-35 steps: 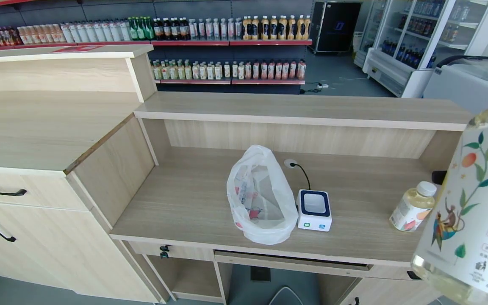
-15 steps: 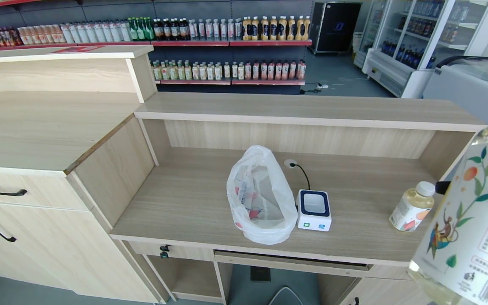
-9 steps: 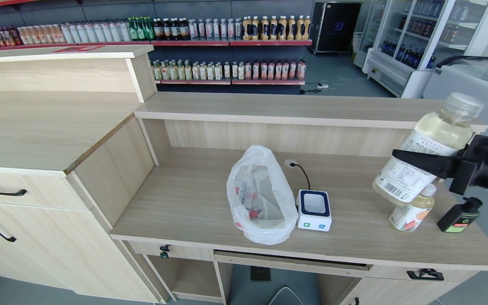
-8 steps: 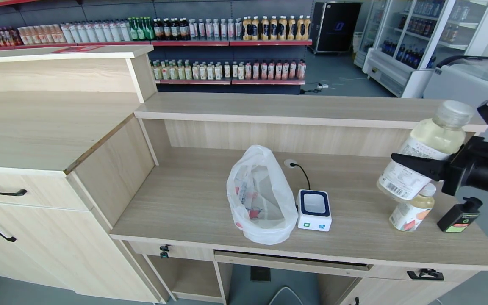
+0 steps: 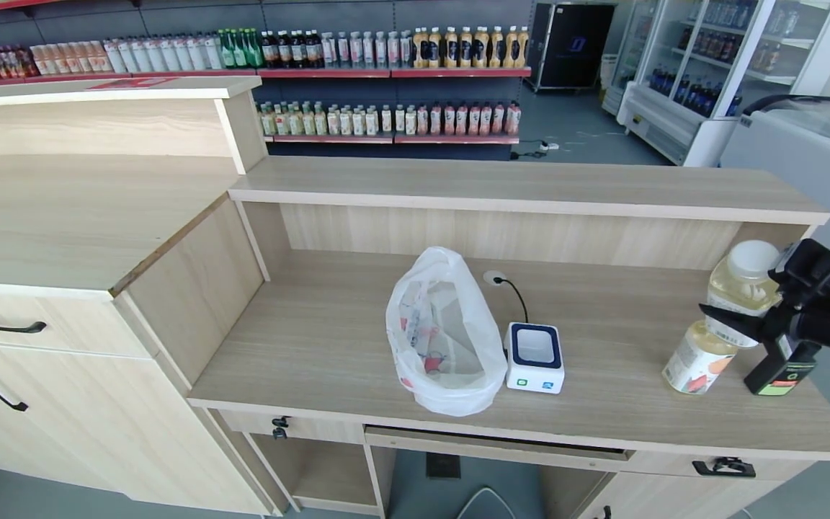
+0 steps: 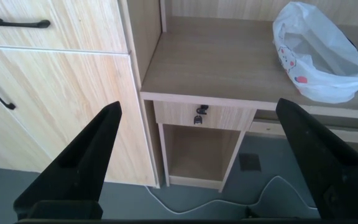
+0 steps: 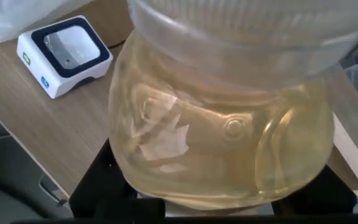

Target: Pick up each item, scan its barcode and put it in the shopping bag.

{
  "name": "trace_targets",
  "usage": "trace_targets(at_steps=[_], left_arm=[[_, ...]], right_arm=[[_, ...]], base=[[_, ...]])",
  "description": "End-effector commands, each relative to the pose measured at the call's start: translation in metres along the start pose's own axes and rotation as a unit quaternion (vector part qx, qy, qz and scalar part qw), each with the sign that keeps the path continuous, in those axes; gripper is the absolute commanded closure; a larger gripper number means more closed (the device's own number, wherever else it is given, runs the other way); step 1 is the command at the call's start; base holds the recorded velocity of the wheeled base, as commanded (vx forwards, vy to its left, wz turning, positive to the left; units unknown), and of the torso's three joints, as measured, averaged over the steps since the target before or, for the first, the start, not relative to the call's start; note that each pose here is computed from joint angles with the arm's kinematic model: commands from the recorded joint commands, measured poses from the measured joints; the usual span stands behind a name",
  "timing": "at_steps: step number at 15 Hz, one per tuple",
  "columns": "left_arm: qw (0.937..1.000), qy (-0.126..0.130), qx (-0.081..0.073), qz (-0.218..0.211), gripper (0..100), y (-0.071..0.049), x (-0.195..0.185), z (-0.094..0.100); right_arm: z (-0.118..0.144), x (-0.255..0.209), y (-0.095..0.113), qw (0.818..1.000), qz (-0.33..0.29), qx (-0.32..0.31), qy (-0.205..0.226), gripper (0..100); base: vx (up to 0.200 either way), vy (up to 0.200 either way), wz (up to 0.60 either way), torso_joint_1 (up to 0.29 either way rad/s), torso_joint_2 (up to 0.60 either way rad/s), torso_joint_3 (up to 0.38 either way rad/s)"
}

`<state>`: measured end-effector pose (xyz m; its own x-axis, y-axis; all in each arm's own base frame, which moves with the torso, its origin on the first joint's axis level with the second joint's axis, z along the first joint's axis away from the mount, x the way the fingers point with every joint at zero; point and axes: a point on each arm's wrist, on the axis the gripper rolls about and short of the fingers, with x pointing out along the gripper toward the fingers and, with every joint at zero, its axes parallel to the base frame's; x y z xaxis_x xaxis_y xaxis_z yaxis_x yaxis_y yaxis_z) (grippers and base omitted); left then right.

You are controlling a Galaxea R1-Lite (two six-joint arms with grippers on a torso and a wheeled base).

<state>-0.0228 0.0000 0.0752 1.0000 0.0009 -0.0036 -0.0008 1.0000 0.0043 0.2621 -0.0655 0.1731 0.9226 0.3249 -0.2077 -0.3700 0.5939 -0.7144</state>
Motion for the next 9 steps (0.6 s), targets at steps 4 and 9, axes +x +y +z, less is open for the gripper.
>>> trace_targets(at_steps=[4,9], left_arm=[[1.0000,0.000,0.000,0.000,0,0.000,0.000,0.000],[1.0000,0.000,-0.001,0.000,0,0.000,0.000,0.000]], right_arm=[[-0.011,0.000,-0.003,0.999,-0.010,-0.038,0.013,100],[-0.021,0.029,0.003,0.997,-0.005,-0.068,-0.031,100]], base=[[0.000,0.000,0.45,0.001,0.00,0.003],[0.000,0.000,0.36,0.003,0.00,0.002]])
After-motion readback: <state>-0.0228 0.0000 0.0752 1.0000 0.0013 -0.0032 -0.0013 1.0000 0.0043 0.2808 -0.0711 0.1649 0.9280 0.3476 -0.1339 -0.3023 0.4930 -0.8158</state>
